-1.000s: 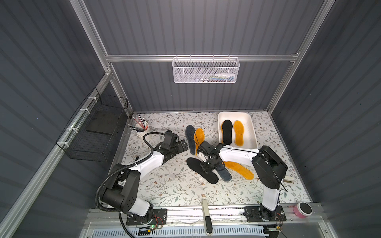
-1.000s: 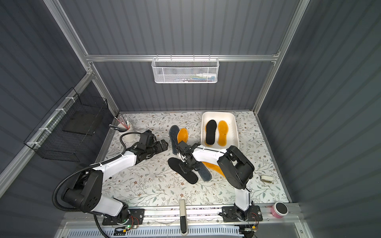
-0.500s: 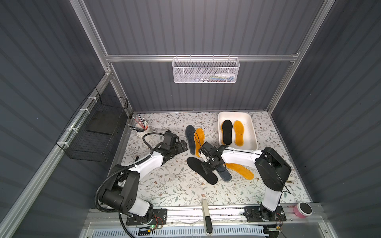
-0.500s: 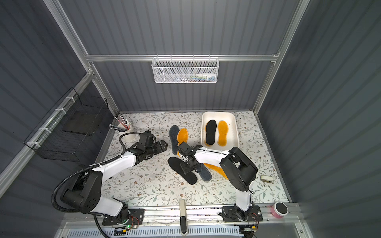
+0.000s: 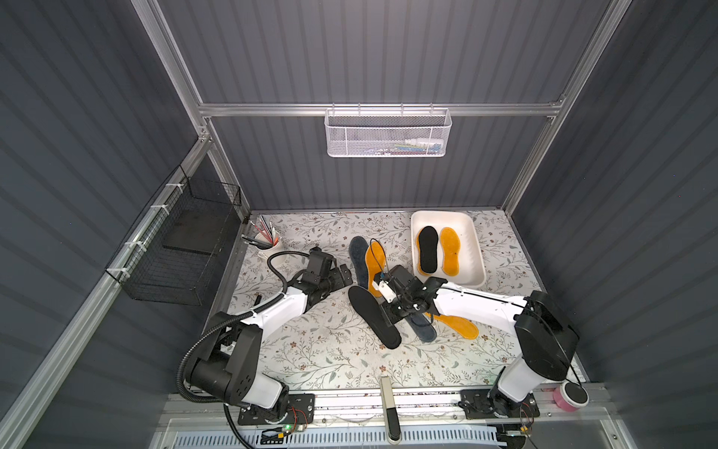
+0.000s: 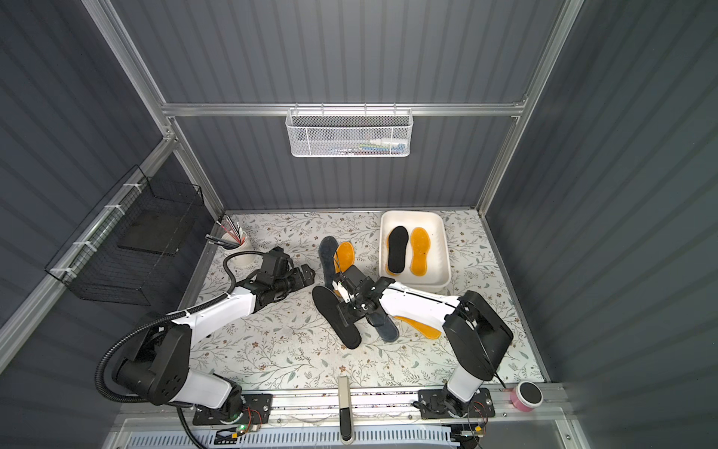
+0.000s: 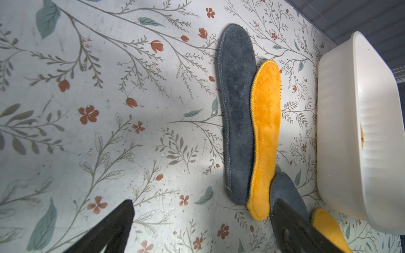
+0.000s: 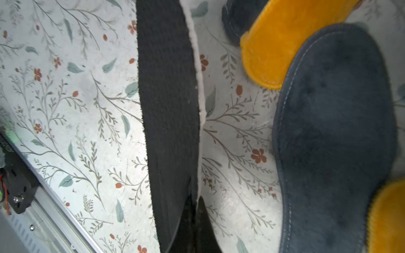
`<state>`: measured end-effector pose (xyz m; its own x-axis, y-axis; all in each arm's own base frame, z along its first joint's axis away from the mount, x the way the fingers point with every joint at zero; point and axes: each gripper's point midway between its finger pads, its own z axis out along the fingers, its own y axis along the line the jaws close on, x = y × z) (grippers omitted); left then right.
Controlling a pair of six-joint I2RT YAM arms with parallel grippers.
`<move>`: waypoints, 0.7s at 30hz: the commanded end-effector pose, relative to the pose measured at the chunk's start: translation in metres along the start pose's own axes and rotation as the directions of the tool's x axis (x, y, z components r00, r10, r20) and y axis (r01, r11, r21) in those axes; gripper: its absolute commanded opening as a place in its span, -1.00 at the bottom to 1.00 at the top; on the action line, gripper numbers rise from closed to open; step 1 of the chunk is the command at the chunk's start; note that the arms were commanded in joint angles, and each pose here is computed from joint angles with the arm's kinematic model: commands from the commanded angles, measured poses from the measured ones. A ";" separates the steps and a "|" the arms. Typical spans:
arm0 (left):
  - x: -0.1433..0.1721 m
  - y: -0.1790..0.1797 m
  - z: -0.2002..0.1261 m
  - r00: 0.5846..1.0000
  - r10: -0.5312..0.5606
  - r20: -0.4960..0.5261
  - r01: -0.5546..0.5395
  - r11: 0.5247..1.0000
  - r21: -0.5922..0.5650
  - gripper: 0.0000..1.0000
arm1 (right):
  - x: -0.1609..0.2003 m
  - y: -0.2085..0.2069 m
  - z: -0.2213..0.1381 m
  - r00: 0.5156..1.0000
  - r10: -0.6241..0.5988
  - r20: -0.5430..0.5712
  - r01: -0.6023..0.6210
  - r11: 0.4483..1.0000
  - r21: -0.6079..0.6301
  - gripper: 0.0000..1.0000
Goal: Put the insoles into the storage box
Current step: Pick up the insole from the center of the board.
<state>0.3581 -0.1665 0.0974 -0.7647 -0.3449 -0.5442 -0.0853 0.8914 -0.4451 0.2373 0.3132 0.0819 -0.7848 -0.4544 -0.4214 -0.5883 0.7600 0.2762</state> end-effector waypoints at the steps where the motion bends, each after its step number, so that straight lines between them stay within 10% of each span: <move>1: -0.006 0.008 -0.010 0.999 -0.020 0.043 0.021 0.999 -0.030 0.99 | -0.003 0.000 -0.014 0.999 0.028 0.033 -0.026 0.999 -0.040 -1.00; 10: -0.008 0.006 -0.013 0.998 -0.011 0.061 0.012 1.000 -0.014 0.99 | -0.044 -0.042 -0.084 0.952 0.185 0.245 -0.149 0.976 -0.158 -1.00; 21: -0.018 -0.002 -0.007 0.997 0.033 0.073 -0.032 0.999 -0.011 0.99 | -0.065 -0.172 -0.165 0.833 0.403 0.379 -0.431 0.902 -0.012 -1.00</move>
<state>0.3597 -0.1595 0.1091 -0.7249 -0.3573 -0.5890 -0.0832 0.8941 -0.4401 0.3533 0.1543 0.2011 -0.7999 0.0823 -0.5945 -0.2389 0.8651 0.4412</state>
